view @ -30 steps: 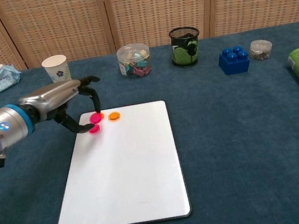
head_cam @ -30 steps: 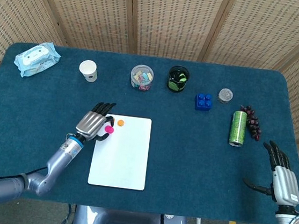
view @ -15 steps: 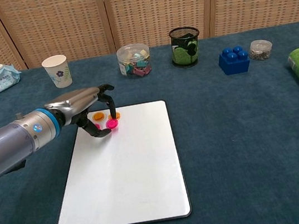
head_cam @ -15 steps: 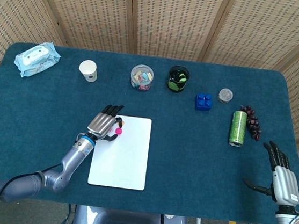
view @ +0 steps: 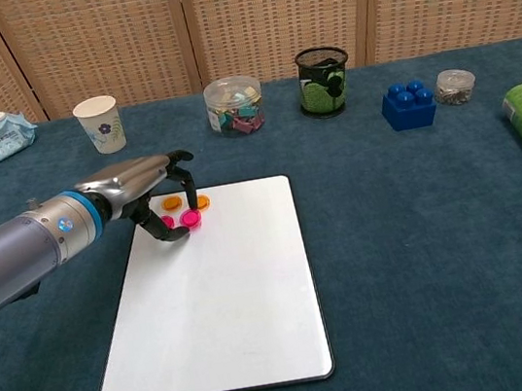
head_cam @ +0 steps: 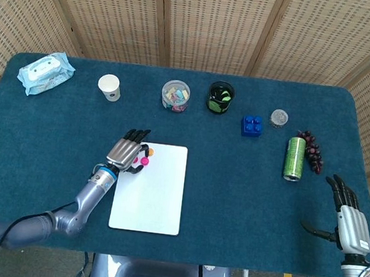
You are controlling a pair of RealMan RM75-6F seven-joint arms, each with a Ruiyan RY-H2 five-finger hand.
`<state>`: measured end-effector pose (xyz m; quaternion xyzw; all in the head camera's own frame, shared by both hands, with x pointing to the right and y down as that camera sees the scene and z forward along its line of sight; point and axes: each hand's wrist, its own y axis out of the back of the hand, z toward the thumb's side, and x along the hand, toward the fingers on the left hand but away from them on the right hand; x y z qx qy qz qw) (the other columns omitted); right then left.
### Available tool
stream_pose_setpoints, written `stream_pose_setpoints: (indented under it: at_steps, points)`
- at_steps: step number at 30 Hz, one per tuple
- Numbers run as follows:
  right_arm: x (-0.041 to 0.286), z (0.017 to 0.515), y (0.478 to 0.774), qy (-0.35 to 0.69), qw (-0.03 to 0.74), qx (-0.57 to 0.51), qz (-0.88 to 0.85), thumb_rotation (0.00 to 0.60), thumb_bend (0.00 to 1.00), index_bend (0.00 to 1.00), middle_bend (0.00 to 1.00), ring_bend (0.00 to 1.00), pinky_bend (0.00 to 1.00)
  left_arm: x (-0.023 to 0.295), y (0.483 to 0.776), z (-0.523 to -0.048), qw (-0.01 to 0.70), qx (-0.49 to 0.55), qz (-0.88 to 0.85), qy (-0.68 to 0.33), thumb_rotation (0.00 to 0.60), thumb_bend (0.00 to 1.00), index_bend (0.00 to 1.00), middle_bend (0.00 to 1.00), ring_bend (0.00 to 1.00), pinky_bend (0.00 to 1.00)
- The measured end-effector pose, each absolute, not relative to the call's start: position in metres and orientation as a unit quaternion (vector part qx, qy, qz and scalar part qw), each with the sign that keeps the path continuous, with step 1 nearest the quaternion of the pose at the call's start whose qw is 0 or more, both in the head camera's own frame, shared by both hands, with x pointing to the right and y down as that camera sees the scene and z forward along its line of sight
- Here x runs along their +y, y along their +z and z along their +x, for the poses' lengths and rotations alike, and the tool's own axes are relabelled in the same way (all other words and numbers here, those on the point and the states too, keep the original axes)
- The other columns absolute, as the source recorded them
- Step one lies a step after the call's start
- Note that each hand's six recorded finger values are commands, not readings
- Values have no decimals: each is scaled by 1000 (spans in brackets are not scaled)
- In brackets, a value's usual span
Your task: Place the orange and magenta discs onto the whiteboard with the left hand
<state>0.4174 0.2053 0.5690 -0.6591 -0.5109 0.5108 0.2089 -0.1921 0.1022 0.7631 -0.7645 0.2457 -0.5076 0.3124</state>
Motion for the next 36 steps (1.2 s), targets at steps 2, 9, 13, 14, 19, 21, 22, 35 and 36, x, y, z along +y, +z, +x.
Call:
stream_pose_setpoints:
  at_steps: [2, 9, 13, 14, 19, 21, 22, 35, 36]
  points:
    - [205, 417, 569, 511, 208, -511, -659, 600, 131, 0, 0, 0, 0, 103, 765, -193, 313, 243, -764, -510, 600, 339, 543, 0, 0, 0]
    - [205, 417, 569, 510, 208, -511, -660, 600, 131, 0, 0, 0, 0, 105, 768, -193, 308, 241, -764, -513, 600, 338, 543, 0, 0, 0]
    - [205, 417, 569, 510, 208, -511, -660, 600, 131, 0, 0, 0, 0, 106, 768, -191, 308, 241, -766, -511, 600, 337, 544, 0, 0, 0]
    - [205, 418, 569, 510, 208, -511, -660, 600, 131, 0, 0, 0, 0, 106, 768, -191, 308, 240, -766, -511, 600, 337, 544, 0, 0, 0]
    - [205, 417, 569, 510, 207, -511, -660, 600, 131, 0, 0, 0, 0, 106, 768, -190, 308, 240, -766, -510, 600, 331, 541, 0, 0, 0]
    - [205, 417, 569, 510, 207, -511, -660, 600, 131, 0, 0, 0, 0, 106, 769, -190, 308, 239, -766, -511, 600, 326, 538, 0, 0, 0]
    - [205, 417, 569, 510, 207, -511, -660, 600, 131, 0, 0, 0, 0, 106, 769, -191, 308, 239, -766, -512, 600, 323, 522, 0, 0, 0]
    - [205, 418, 569, 510, 207, -512, -660, 600, 131, 0, 0, 0, 0, 108, 767, -189, 301, 237, -772, -508, 600, 301, 276, 0, 0, 0]
    - [205, 418, 569, 510, 207, -512, -660, 600, 131, 0, 0, 0, 0, 108, 766, -189, 302, 237, -771, -508, 600, 301, 269, 0, 0, 0]
